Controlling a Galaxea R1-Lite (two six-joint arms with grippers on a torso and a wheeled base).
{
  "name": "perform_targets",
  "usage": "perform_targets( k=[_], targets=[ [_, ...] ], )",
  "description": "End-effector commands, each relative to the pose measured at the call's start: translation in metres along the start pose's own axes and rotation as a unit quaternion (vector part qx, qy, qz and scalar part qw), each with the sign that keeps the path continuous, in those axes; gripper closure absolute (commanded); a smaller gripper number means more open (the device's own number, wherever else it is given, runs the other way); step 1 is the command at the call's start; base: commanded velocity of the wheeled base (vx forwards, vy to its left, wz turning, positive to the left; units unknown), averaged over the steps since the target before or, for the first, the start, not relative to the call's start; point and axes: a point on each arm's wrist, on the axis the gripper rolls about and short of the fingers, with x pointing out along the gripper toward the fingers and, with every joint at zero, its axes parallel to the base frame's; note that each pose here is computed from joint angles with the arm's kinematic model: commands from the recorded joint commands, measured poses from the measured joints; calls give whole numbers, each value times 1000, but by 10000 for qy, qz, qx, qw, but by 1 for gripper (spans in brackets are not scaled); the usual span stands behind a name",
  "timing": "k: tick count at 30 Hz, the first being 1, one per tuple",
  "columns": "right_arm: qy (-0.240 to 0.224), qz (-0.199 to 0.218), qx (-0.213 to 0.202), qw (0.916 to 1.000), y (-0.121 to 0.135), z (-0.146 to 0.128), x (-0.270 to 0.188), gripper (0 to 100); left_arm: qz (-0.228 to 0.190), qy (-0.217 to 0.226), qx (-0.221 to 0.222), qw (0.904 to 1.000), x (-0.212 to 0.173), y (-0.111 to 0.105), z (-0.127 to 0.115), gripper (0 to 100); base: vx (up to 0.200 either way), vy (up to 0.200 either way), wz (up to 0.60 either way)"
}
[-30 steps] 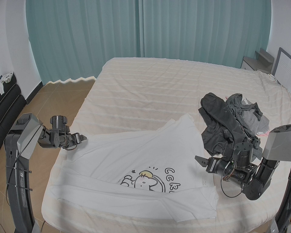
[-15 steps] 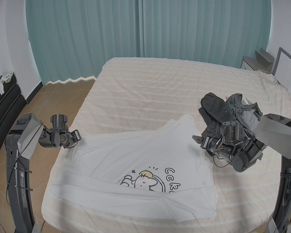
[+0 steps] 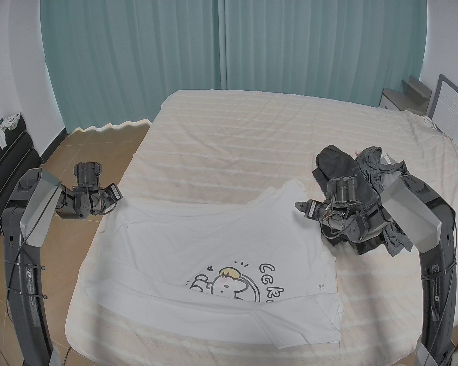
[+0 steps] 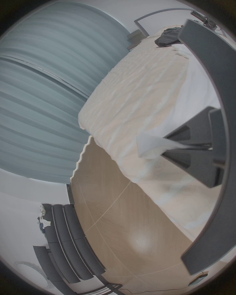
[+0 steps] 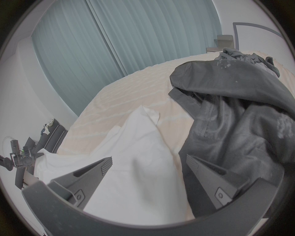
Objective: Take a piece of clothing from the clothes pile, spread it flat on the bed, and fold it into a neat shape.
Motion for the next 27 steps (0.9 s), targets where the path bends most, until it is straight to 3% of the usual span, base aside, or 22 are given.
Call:
perform_targets(
  k=[1, 10, 20, 21, 27],
  targets=[
    [144, -246, 40, 9996, -11, -11, 34, 0, -18, -342, -9, 9994, -5, -8, 17, 100, 0, 0, 0],
    [141, -169, 56, 9997, -4, -10, 52, 0, 135, -428, -18, 9990, 4, -6, 16, 100, 0, 0, 0],
    [85, -43, 412, 9991, 13, 4, 60, 0, 143, -397, -6, 9991, 4, -6, 14, 100, 0, 0, 0],
    [40, -30, 461, 9989, 14, 6, 60, 100, 143, -397, -6, 9991, 4, -6, 14, 100, 0, 0, 0],
    [128, -112, 524, 9985, 10, 7, 60, 100, 151, -350, 2, 9993, 4, -6, 12, 100, 0, 0, 0]
  ],
)
